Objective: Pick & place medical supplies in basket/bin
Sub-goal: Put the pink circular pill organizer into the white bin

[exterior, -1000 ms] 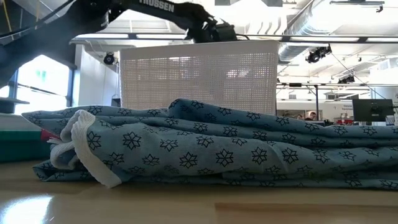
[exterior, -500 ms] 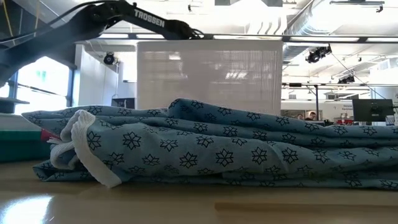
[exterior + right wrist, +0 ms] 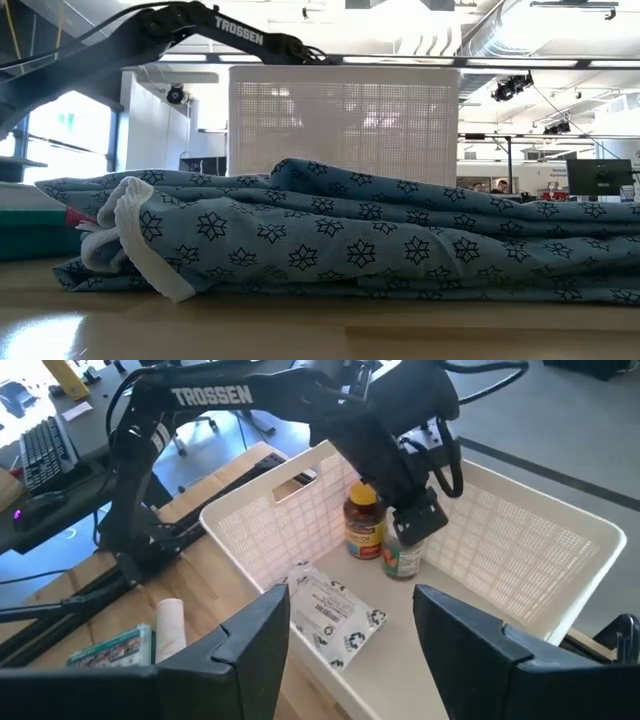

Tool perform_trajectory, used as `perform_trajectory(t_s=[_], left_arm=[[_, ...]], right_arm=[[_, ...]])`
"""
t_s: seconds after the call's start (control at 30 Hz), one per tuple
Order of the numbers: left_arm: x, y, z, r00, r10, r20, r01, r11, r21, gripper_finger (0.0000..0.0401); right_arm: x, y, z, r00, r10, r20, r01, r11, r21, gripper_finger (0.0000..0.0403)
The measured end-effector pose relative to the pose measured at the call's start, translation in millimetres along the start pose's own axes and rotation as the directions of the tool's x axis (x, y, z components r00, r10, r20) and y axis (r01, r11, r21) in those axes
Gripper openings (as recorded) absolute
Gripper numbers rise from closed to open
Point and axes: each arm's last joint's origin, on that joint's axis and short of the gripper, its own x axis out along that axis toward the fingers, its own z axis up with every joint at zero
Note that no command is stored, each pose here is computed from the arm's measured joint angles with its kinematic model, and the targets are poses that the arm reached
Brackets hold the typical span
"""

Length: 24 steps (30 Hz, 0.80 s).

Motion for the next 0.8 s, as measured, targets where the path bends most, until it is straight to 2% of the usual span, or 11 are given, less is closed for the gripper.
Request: perform_trajectory(t_s=[0.47, 0.8], left_arm=[[-1, -31, -15, 0.998, -0.041, -0.046, 0.044, 0.997, 0.06, 0.0053], [-13, -35, -16, 0.971, -0.208, -0.118, 0.21, 0.978, 0.004, 0.0053]], right_arm=[[0, 0, 0, 1.0, 0.013, -0.008, -0.013, 1.0, -0.005, 0.0204], [0, 1, -1, 0.999, 0.033, -0.023, -0.034, 0.999, -0.028, 0.0204]])
